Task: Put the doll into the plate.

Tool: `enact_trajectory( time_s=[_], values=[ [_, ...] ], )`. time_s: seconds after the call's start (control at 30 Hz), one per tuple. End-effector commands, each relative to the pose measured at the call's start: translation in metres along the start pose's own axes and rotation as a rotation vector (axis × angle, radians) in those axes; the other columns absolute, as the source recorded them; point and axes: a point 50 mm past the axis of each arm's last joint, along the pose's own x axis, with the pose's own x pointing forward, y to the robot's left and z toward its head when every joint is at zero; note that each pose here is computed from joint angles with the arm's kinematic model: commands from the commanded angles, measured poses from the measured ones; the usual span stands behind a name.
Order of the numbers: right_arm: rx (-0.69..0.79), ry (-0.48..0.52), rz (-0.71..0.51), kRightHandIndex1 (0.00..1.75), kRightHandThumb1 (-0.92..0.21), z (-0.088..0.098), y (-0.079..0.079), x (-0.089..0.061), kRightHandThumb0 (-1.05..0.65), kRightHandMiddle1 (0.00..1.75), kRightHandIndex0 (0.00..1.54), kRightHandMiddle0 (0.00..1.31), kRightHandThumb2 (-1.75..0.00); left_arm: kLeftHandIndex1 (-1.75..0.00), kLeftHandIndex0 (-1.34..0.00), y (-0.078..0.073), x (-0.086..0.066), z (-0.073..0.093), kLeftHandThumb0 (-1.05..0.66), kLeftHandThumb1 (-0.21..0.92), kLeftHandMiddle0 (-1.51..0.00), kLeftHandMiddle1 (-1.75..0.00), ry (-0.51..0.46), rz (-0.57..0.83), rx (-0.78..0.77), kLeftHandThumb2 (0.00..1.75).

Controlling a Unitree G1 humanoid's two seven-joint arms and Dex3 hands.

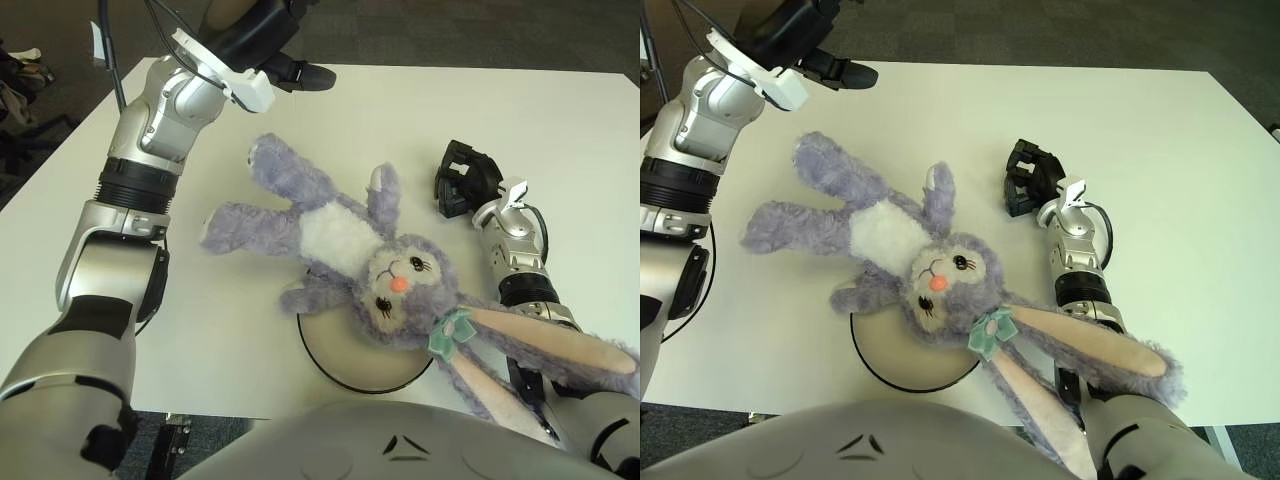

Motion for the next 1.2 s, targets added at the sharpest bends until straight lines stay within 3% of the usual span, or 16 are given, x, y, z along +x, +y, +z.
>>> enact_trajectory(
  time_s=[0.0,0.23,0.7,0.87,0.9,0.93,0.97,1.07,1.17],
  values=[
    [0.034,0.207,-0.004,1.74,0.06,-0.047,0.005,-0.025,-0.01,1.75,0.89,0.67,-1.75,-1.35,-0.01,-0.008,-0.006,-0.009,-0.64,0.79,-0.20,-1.17,0.062,0.012,-0.007,0.81],
    [0.037,0.129,-0.041,1.72,0.07,-0.032,0.003,-0.024,-0.01,1.75,0.90,0.68,-1.75,-1.36,0.00,-0.021,-0.018,-0.020,-0.67,0.79,-0.21,-1.35,0.137,0.009,-0.065,0.82],
    [0.077,-0.065,-0.234,1.68,0.08,0.008,0.009,-0.016,-0.01,1.75,0.93,0.68,-1.75,-1.38,0.00,-0.034,-0.040,-0.031,-0.62,0.67,-0.23,-1.31,0.267,0.063,-0.197,0.90],
    [0.094,-0.135,-0.312,1.67,0.09,0.021,0.006,-0.013,-0.01,1.75,0.94,0.69,-1.75,-1.42,-0.01,-0.041,-0.053,-0.035,-0.60,0.62,-0.38,-1.31,0.334,0.139,-0.261,0.92],
    [0.093,-0.141,-0.324,1.66,0.09,0.022,0.004,-0.012,-0.01,1.75,0.94,0.69,-1.75,-1.46,-0.03,-0.043,-0.056,-0.036,-0.58,0.60,-0.45,-1.34,0.345,0.156,-0.273,0.95],
    [0.091,-0.148,-0.341,1.66,0.09,0.025,0.002,-0.012,-0.01,1.75,0.94,0.69,-1.75,-1.49,-0.04,-0.046,-0.059,-0.037,-0.38,0.57,-0.47,-1.39,0.358,0.176,-0.290,0.96],
    [0.089,-0.152,-0.351,1.65,0.09,0.027,0.001,-0.012,-0.01,1.75,0.95,0.69,-1.75,-1.56,-0.16,-0.047,-0.060,-0.038,-0.25,0.56,-0.44,-1.50,0.366,0.188,-0.302,0.98],
    [0.082,-0.165,-0.386,1.63,0.10,0.033,-0.003,-0.011,-0.01,1.75,0.96,0.70,-1.75,-1.65,-0.31,-0.051,-0.065,-0.039,-0.09,0.53,-0.41,-1.63,0.395,0.215,-0.339,1.02],
    [0.075,-0.174,-0.406,1.61,0.11,0.036,-0.005,-0.010,-0.01,1.75,0.97,0.70,-1.75,-1.69,-0.35,-0.052,-0.069,-0.040,-0.03,0.51,-0.40,-1.68,0.416,0.222,-0.366,1.07]
  ],
)
